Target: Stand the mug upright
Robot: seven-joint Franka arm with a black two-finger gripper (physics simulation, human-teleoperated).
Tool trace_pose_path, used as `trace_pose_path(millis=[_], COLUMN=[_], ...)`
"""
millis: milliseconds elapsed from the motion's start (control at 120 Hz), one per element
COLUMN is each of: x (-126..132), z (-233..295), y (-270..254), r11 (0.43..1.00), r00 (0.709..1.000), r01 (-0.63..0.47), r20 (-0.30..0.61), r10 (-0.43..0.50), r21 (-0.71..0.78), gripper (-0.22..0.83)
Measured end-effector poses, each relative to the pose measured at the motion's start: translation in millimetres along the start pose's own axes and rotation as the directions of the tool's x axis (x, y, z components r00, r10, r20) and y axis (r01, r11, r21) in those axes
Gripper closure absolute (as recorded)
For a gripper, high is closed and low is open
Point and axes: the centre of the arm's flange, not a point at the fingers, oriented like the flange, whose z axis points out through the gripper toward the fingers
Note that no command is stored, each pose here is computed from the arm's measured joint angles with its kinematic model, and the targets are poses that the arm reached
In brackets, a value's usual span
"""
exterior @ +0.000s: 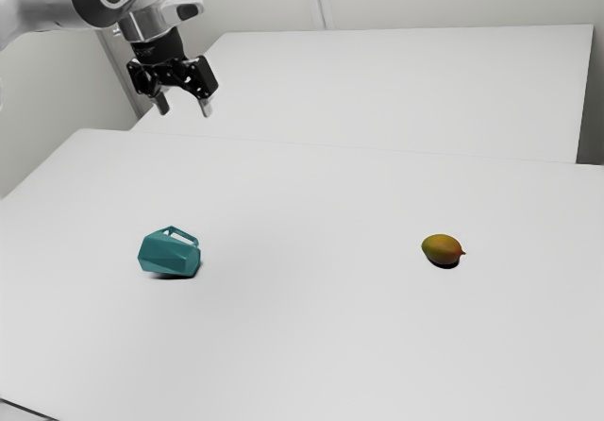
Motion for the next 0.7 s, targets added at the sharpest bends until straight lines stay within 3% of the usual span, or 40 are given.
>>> trace_pose_path(millis=[267,542,700], x=[-2.6,-38.9,-54.9], z=[-1.1,59.4,97.9], y=[2.9,-19.2,-80.0], r11=[1.000,0.999,0.980], r00=[1.000,0.990,0.981], r01=[-0.004,0.041,0.103], r20=[-0.002,0.138,0.179], r10=[0.004,-0.036,-0.072], r21=[0.023,-0.030,-0.168], gripper=[0.00,0.00,0.00])
